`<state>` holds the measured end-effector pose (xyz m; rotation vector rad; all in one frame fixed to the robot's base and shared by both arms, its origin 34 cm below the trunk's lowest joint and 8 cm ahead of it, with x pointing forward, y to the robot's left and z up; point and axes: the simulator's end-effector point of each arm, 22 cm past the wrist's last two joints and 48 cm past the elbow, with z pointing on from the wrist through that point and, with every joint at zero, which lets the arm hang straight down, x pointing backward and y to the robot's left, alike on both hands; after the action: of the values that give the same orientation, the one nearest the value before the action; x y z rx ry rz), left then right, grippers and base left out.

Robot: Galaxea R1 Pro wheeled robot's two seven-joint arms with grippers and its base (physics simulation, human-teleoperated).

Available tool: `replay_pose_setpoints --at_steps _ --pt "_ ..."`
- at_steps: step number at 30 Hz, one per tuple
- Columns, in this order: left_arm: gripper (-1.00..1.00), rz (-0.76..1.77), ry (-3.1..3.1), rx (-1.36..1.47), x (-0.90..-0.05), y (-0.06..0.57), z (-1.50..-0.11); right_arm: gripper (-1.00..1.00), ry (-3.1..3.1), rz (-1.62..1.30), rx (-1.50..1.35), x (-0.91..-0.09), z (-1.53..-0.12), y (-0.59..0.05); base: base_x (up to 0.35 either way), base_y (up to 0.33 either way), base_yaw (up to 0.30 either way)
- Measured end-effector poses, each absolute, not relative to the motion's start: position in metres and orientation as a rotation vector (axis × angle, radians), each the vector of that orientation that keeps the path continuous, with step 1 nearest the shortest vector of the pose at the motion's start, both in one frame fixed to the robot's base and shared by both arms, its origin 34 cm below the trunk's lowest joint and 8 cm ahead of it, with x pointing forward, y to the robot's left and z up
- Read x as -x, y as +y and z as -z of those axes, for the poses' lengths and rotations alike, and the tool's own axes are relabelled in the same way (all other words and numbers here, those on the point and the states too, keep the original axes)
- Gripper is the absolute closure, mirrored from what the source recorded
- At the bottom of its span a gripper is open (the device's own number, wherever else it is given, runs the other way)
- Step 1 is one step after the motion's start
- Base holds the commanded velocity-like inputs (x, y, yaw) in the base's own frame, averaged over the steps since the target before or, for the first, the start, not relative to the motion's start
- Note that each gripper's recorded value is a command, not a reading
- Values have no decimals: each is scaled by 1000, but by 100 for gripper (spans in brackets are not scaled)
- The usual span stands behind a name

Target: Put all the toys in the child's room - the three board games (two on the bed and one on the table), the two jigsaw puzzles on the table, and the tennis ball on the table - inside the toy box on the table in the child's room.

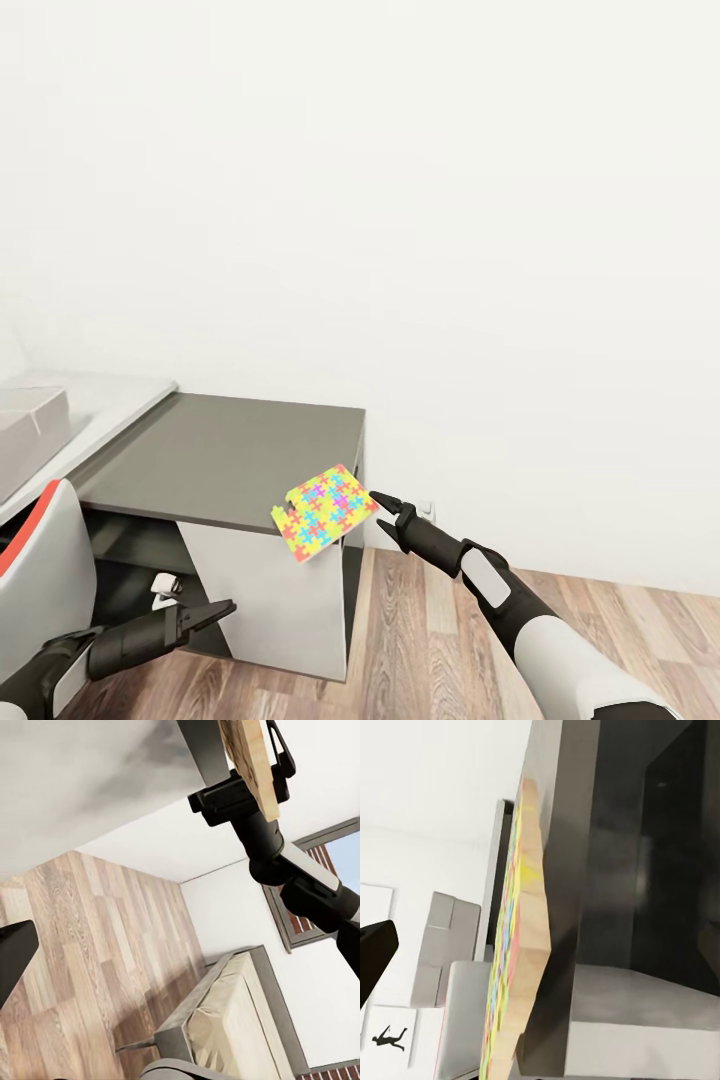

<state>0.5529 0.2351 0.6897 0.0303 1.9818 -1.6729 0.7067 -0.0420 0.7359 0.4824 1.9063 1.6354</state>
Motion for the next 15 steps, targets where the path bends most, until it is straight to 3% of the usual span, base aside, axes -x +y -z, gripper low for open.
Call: replay_pose_setpoints --at_steps 9,15 --pt "-100 1673 1982 -32 -553 235 -690 -100 1906 -1635 -482 -707 -736 -42 -1 2 0" --pt "-100 1674 1983 -31 -553 235 -690 -100 1906 -1635 -482 -707 -736 -42 -90 75 0"
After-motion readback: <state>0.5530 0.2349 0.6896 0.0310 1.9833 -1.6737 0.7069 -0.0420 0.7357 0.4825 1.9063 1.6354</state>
